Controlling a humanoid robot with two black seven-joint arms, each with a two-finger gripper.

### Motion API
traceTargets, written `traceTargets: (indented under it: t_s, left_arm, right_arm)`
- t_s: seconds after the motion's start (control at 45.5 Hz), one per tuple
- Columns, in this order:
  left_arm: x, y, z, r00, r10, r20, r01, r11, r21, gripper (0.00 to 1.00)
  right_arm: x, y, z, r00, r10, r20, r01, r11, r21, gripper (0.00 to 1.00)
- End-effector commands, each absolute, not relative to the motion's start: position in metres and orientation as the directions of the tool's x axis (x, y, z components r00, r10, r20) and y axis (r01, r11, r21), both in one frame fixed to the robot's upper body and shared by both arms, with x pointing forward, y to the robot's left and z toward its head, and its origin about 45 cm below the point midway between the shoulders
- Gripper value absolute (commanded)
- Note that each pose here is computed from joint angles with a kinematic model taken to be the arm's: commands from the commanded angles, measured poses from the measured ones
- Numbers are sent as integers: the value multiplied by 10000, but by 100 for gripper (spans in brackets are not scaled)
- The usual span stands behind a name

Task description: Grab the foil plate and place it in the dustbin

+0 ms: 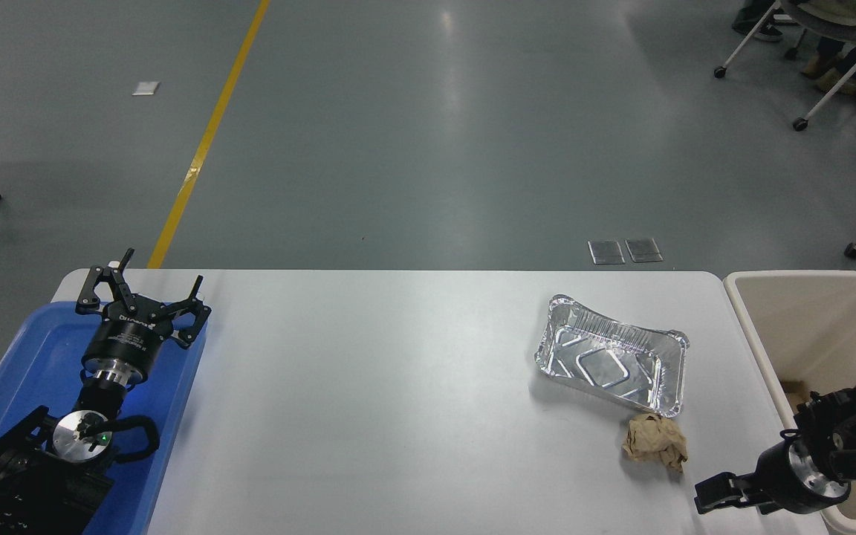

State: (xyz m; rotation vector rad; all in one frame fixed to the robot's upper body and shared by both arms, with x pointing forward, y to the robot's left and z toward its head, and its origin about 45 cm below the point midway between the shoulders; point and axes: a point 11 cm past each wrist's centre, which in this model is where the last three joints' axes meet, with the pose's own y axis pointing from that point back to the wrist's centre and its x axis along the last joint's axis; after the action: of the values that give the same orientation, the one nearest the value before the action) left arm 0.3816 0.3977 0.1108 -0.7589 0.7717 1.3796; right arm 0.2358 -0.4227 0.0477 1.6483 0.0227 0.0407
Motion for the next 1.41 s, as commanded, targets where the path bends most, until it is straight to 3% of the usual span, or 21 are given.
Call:
traceTargets:
  t_s: [0.0, 0.286, 0.44, 0.593, 0.747, 1.055, 1.231, 1.385]
  left_arm:
    - [3816, 3981, 1111, 395, 5492, -8348, -9988, 467, -165, 99]
    - [3815, 3977, 1108, 397, 5503, -8340, -9987, 491, -151, 99]
    - [3819, 3979, 1114, 411, 5526, -8324, -9986, 511, -154, 99]
    - [3819, 3979, 1114, 411, 5526, -8324, -9986, 511, -154, 99]
    - [3819, 3977, 1112, 412, 5532, -8320, -9985, 523, -147, 99]
    - [3813, 3989, 1112, 394, 5538, -8317, -9987, 487, -149, 99]
    - [3814, 3994, 1115, 392, 5526, -8325, -9988, 463, -163, 99]
    - [3814, 3991, 1113, 393, 5532, -8321, -9987, 475, -156, 99]
  right_arm:
    - [2352, -4234, 452, 9987, 482, 141, -106, -731, 9973, 100]
    - [2381, -4241, 498, 9981, 597, 169, -126, -718, 9973, 100]
    - [2524, -4259, 757, 9983, 344, 465, -433, -877, 9952, 100]
    - [2763, -4187, 1261, 9972, 83, 738, -722, -1213, 9900, 100]
    - [3110, -4185, 1970, 9906, 237, 1347, -1322, -862, 9875, 100]
    - [3405, -3640, 3330, 9699, -98, 2432, -2422, -1353, 9607, 100]
    - [3447, -3280, 3795, 9611, -222, 2752, -2743, -1877, 9431, 100]
    - [3433, -3240, 3901, 9599, 46, 2804, -2767, -1470, 9497, 100]
